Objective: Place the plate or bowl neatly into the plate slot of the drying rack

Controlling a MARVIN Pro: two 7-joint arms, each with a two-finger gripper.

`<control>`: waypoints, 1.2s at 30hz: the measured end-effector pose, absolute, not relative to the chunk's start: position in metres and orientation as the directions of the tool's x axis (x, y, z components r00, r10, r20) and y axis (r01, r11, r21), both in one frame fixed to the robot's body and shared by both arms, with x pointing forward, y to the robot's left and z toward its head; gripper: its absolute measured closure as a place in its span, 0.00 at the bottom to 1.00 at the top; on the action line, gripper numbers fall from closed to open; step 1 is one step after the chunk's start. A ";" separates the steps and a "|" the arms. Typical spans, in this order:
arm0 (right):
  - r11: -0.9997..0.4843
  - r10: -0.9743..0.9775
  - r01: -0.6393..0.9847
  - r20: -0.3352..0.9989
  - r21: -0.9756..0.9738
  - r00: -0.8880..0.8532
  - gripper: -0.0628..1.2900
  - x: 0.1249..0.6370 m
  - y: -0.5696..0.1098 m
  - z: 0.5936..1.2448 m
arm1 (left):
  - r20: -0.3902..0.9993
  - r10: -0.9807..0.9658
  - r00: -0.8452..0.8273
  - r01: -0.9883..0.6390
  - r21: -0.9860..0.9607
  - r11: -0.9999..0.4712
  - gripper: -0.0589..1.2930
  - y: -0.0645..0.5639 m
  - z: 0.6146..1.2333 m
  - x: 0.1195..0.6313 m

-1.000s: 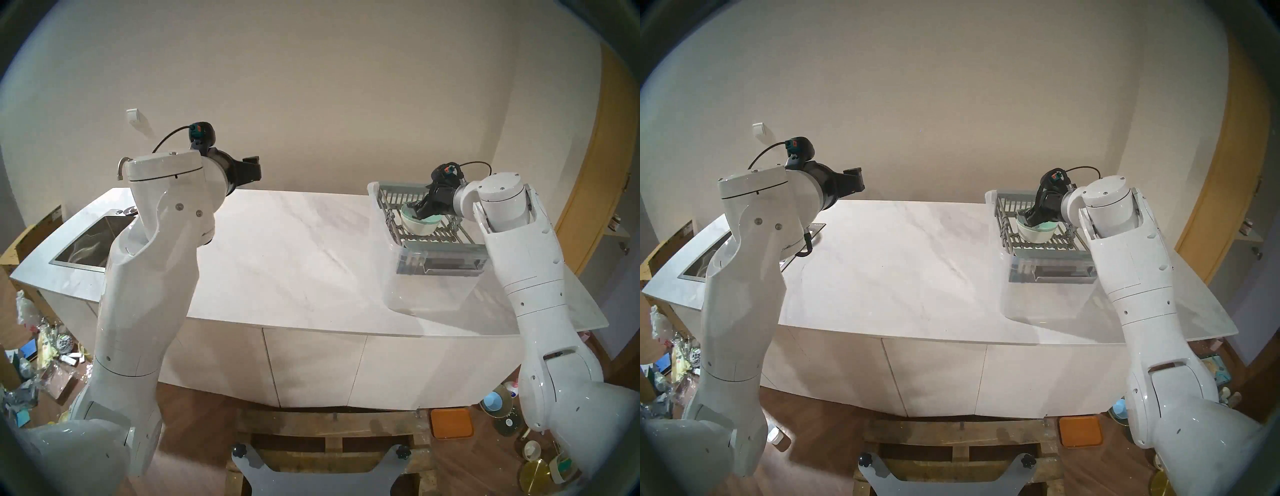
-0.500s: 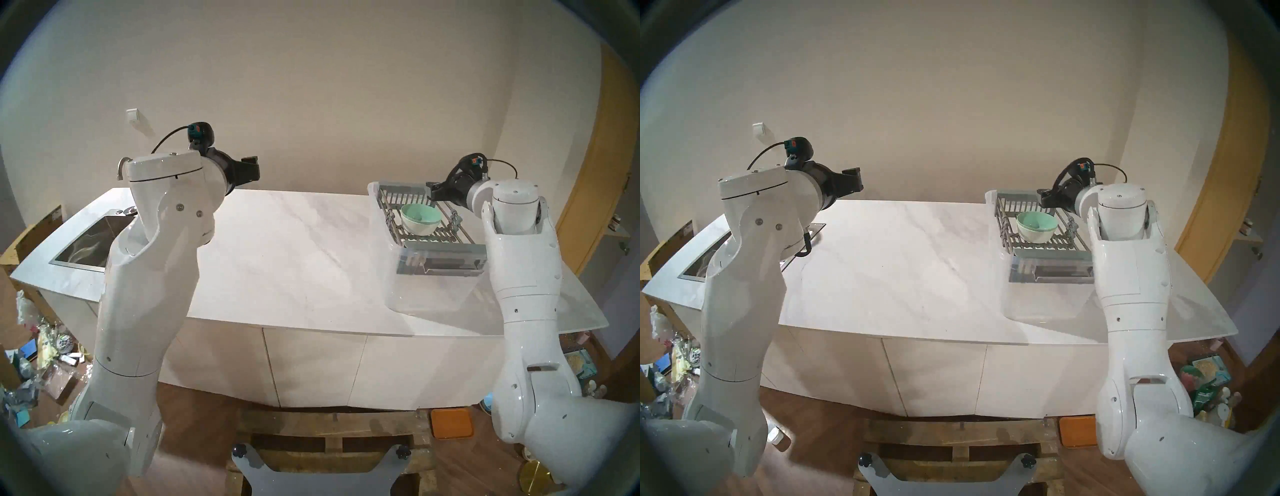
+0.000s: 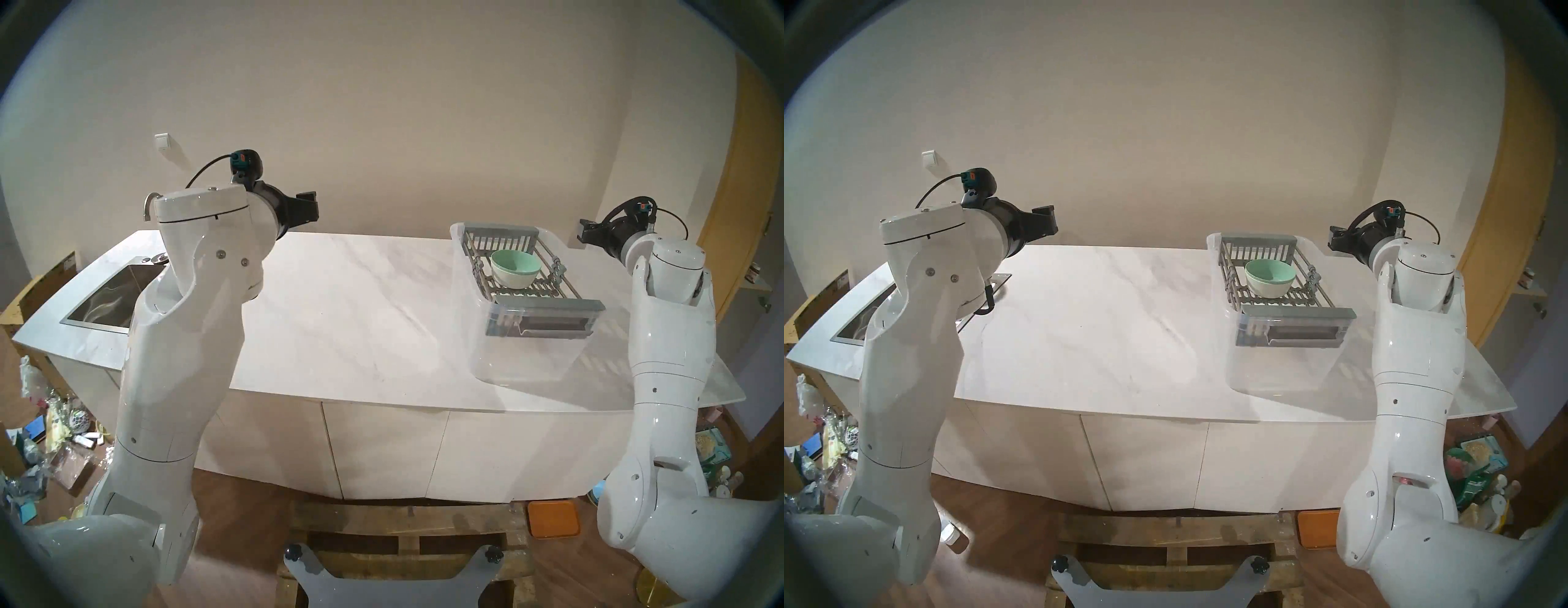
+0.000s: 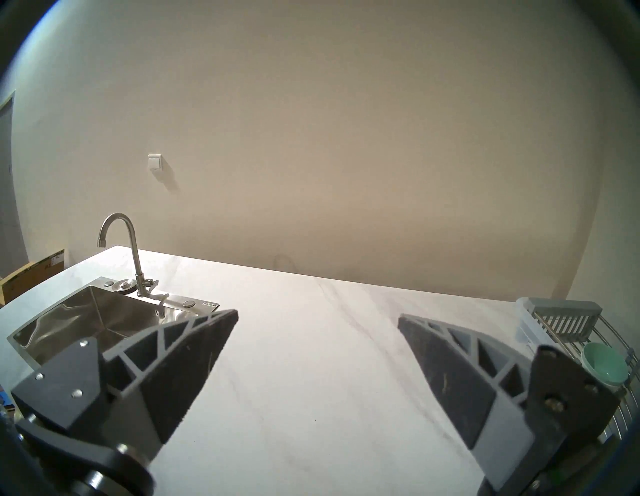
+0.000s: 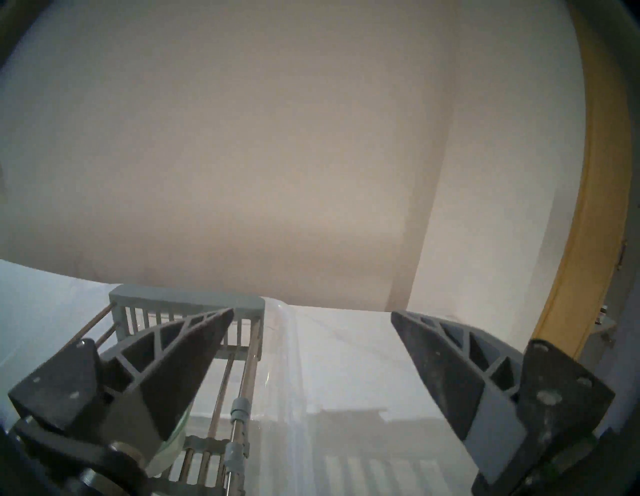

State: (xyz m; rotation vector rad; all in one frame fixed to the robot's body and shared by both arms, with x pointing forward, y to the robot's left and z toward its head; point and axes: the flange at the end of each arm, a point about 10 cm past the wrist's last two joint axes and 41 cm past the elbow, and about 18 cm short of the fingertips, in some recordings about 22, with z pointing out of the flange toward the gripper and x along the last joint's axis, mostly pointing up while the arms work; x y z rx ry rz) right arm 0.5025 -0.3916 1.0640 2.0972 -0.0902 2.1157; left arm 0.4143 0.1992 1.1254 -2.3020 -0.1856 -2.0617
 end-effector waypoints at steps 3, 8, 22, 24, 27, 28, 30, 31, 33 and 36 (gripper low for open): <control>-0.984 0.015 -0.178 0.999 0.009 -0.033 0.05 0.496 -0.387 1.052 | 0.993 0.059 0.106 0.119 0.046 -0.992 0.02 0.199 1.125 0.414; -0.977 -0.014 -0.213 0.999 -0.025 -0.049 0.05 0.493 -0.389 1.039 | 0.993 0.059 0.106 0.120 0.046 -0.992 0.02 0.199 1.125 0.414; -0.947 0.046 -0.321 0.996 0.017 -0.082 0.05 0.484 -0.428 1.023 | 0.992 0.060 0.108 0.116 0.047 -0.992 0.02 0.199 1.125 0.414; -0.946 0.060 -0.323 0.993 0.025 -0.099 0.05 0.483 -0.429 1.020 | 0.992 0.060 0.108 0.116 0.047 -0.992 0.02 0.199 1.125 0.414; -0.948 0.083 -0.318 0.987 0.035 -0.137 0.05 0.481 -0.429 1.018 | 0.992 0.060 0.108 0.116 0.047 -0.992 0.02 0.199 1.125 0.414; -0.948 0.084 -0.316 0.986 0.036 -0.142 0.05 0.481 -0.430 1.017 | 0.992 0.060 0.108 0.116 0.047 -0.992 0.02 0.199 1.125 0.414; -0.950 0.084 -0.311 0.985 0.035 -0.147 0.05 0.481 -0.430 1.015 | 0.992 0.060 0.108 0.115 0.048 -0.992 0.02 0.199 1.125 0.414; -0.950 0.084 -0.310 0.985 0.035 -0.148 0.05 0.481 -0.430 1.014 | 0.992 0.060 0.108 0.115 0.048 -0.992 0.02 0.199 1.125 0.414; -0.952 0.085 -0.305 0.985 0.035 -0.152 0.05 0.481 -0.430 1.013 | 0.992 0.061 0.109 0.114 0.048 -0.992 0.02 0.198 1.125 0.414; -0.953 0.086 -0.302 0.984 0.035 -0.156 0.05 0.481 -0.429 1.012 | 0.992 0.061 0.109 0.114 0.048 -0.992 0.02 0.198 1.125 0.414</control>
